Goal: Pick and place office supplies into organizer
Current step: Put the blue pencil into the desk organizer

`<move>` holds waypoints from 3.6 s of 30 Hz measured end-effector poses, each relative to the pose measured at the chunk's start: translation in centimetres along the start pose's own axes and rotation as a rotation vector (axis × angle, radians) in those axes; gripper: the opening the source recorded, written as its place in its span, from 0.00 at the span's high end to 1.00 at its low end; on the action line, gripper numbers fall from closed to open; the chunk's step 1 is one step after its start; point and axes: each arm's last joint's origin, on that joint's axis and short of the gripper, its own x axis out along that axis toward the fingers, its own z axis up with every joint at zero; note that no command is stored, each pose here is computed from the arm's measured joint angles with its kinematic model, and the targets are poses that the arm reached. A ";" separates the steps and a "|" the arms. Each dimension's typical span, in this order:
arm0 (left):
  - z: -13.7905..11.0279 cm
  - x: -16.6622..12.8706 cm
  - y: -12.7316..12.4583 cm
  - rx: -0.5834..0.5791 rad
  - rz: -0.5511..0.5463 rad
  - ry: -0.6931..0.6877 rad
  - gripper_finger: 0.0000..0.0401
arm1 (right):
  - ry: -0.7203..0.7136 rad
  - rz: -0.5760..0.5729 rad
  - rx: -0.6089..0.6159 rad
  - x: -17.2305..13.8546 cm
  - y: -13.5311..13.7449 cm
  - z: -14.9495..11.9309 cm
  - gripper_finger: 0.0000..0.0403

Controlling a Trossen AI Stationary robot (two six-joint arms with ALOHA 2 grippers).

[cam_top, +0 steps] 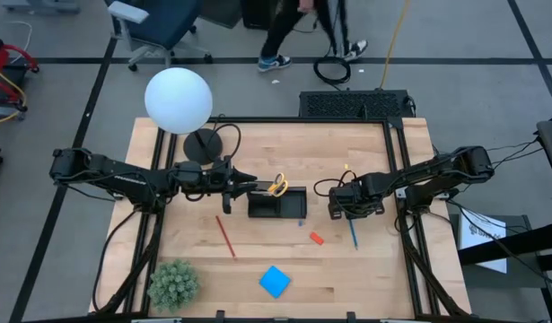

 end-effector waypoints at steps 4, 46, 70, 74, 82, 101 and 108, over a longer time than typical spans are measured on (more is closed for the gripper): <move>0.0 0.0 0.0 0.000 0.000 0.000 0.72 | 0.002 0.002 -0.011 0.0 0.0 0.0 1.00; 0.0 0.0 0.0 0.000 0.000 0.000 0.72 | 0.052 -0.091 -0.077 2.7 -0.1 0.3 0.73; 0.0 0.0 0.0 0.000 0.000 0.000 0.72 | 0.041 -0.080 -0.109 2.8 0.0 0.3 0.94; 0.0 0.0 0.0 0.000 0.000 0.000 0.72 | 0.049 -0.079 -0.116 2.8 0.0 0.3 0.95; 0.0 0.0 0.0 0.000 0.000 0.000 0.72 | 0.051 -0.080 -0.111 2.8 0.0 0.3 0.96; 0.0 0.0 0.0 0.000 0.000 0.000 0.72 | 0.061 -0.083 -0.135 2.8 0.0 0.3 1.00; 0.0 0.0 0.0 0.000 0.000 0.000 0.72 | 0.073 -0.078 -0.140 2.7 0.1 0.3 1.00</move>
